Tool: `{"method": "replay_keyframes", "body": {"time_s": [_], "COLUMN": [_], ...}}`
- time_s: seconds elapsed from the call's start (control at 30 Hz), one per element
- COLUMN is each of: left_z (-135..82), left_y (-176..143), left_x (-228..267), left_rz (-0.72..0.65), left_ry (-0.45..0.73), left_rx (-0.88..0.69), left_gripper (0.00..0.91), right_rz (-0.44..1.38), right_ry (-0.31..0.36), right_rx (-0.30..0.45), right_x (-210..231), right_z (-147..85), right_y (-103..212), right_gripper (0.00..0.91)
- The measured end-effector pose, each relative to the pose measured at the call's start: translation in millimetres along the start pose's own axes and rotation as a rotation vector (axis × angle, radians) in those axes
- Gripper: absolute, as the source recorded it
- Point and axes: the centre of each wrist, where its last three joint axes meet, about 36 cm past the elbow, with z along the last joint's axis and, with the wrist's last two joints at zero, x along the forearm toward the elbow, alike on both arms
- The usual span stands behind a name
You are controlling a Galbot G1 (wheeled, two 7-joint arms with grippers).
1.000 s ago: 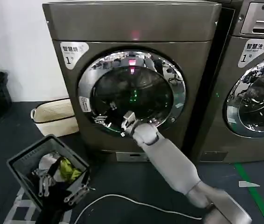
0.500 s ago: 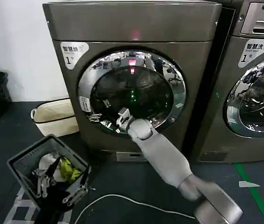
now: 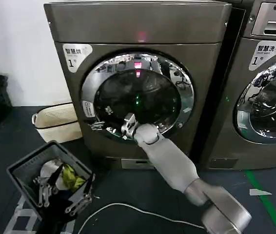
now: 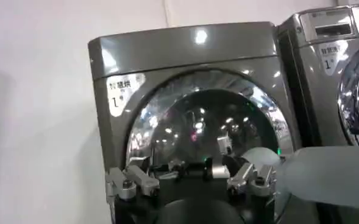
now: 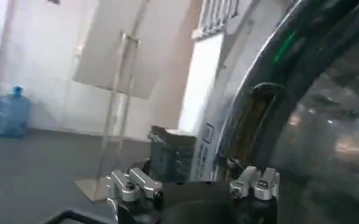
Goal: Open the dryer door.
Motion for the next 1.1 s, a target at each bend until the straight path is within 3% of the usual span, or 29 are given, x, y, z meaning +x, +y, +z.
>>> {"method": "replay_keyframes", "body": {"time_s": [0.27,0.5,0.7,1.1], "left_z": [-0.1,-0.5,-2.2,19.2], "left_y": [0.6,4.1,17.1,55.2], "left_x": [-0.7,-1.6,-4.7,-2.8], "left_rz": [-0.001,-0.008,-0.020,-0.067], "left_ry": [-0.004,-0.011,-0.023,0.058], "left_rx": [-0.002,-0.006,-0.012,-0.033], "left_gripper": [0.907,0.907,0.907,0.907], "right_rz": [-0.080,-0.196,-0.313,-0.476], "right_ry": [-0.022,-0.099,-0.127,-0.170], "right_rx": [0.009,0.002,-0.002,-0.040], "right_x": [8.9,23.1,43.1,90.8], "right_z": [-1.5,-0.7,2.6,-7.2], "right_y": [4.2,13.1,12.2,6.9], "right_gripper": [0.907,0.907,0.907,0.907]}}
